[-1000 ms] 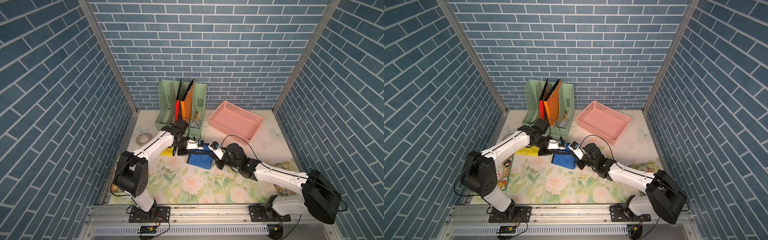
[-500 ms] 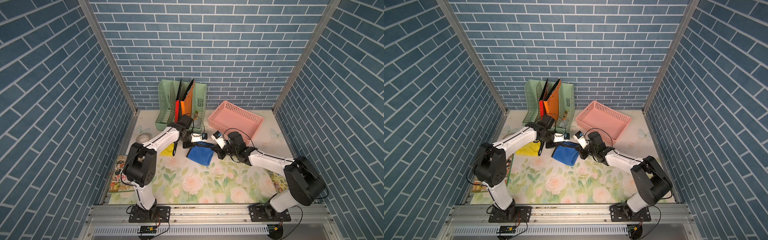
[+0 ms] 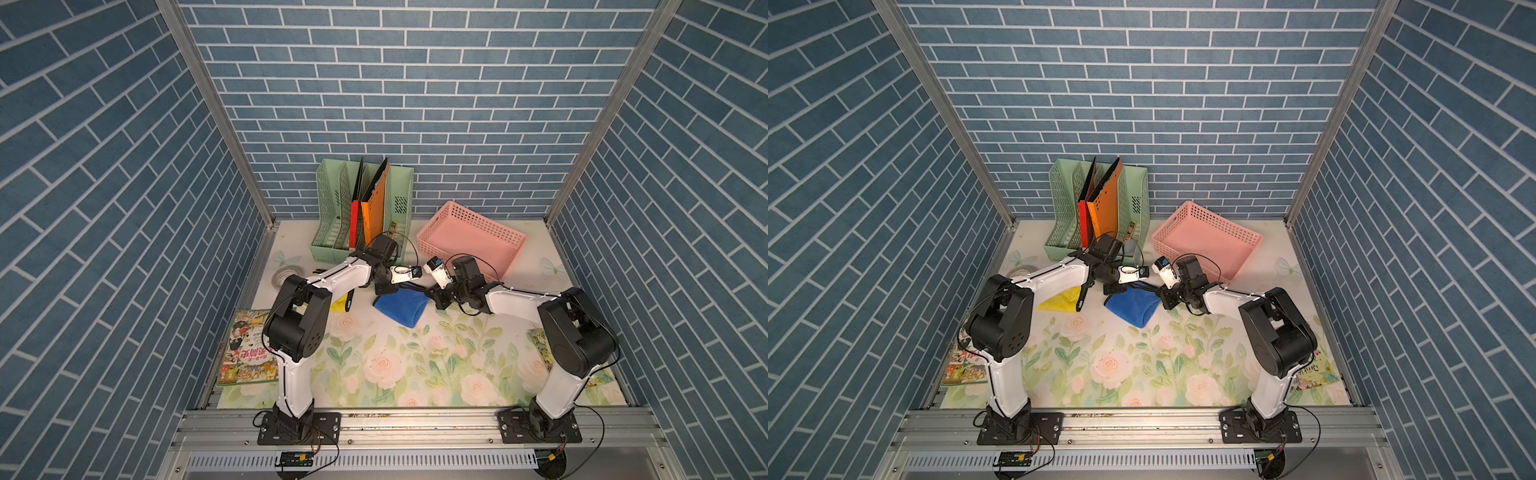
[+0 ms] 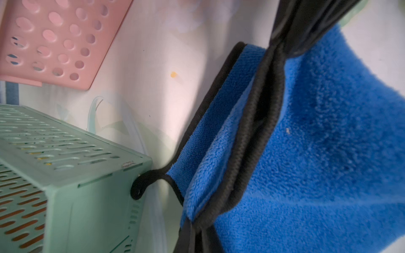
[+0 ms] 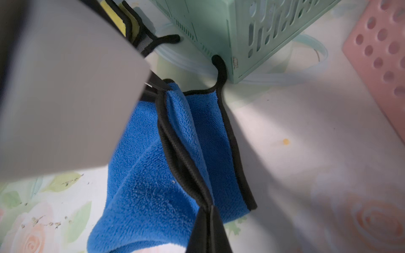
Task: Fold the square dishcloth
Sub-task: Fold the cleaning item at the center of the board.
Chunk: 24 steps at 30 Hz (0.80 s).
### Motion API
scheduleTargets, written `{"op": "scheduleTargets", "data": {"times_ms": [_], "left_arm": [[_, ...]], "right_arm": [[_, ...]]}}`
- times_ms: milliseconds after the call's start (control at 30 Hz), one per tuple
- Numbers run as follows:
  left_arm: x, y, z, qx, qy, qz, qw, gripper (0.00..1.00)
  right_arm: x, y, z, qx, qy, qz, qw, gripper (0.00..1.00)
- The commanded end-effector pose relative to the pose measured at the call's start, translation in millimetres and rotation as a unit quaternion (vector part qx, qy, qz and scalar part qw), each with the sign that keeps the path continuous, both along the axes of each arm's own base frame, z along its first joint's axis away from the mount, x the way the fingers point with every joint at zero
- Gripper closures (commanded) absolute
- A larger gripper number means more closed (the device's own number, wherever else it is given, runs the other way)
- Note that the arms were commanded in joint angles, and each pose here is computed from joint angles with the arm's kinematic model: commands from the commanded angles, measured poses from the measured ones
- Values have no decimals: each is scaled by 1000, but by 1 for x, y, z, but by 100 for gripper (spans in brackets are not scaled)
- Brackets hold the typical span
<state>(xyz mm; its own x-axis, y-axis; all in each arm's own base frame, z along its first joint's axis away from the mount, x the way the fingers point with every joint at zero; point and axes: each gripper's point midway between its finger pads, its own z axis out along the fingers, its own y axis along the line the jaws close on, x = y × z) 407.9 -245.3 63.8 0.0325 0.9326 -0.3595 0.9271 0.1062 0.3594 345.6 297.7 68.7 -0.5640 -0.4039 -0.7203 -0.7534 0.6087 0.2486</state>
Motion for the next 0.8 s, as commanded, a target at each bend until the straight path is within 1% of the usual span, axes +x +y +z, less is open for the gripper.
{"op": "scheduleTargets", "data": {"times_ms": [0, 100, 200, 233, 300, 400, 533, 567, 600, 633, 667, 733, 767], "left_arm": [[14, 5, -4, 8, -40, 30, 999, 82], [12, 7, -8, 6, -43, 38, 998, 65], [15, 7, -2, -3, -60, 45, 997, 56], [17, 7, 3, -9, -68, 48, 996, 50], [19, 4, 19, -25, -78, 46, 996, 45], [27, 4, 52, -64, -82, 55, 993, 36], [28, 7, 81, -81, -89, 59, 991, 34], [23, 5, 85, -88, -84, 51, 991, 34], [15, 2, 85, -95, -71, 41, 992, 35], [4, -2, 82, -103, -50, 27, 993, 35], [-7, -7, 74, -109, -23, 14, 994, 38], [-29, -15, 56, -138, 38, -5, 990, 45], [-35, -18, 46, -151, 58, -2, 987, 47]], "right_arm": [[3, -2, -11, -8, 27, -11, 1000, 100], [5, -2, -16, -11, 34, -13, 999, 100], [5, -4, -22, -15, 41, -18, 999, 100], [5, -5, -23, -16, 44, -21, 999, 100], [6, -6, -27, -20, 50, -26, 998, 100], [9, -8, -31, -25, 59, -35, 997, 100], [14, -10, -32, -29, 62, -49, 996, 100], [16, -11, -31, -29, 63, -53, 996, 96], [17, -11, -31, -29, 65, -55, 996, 92], [19, -11, -28, -28, 66, -59, 996, 85], [22, -13, -25, -30, 67, -69, 995, 79], [27, -14, -9, -10, 69, -84, 994, 75], [30, -14, 6, 11, 66, -89, 994, 73]]}}
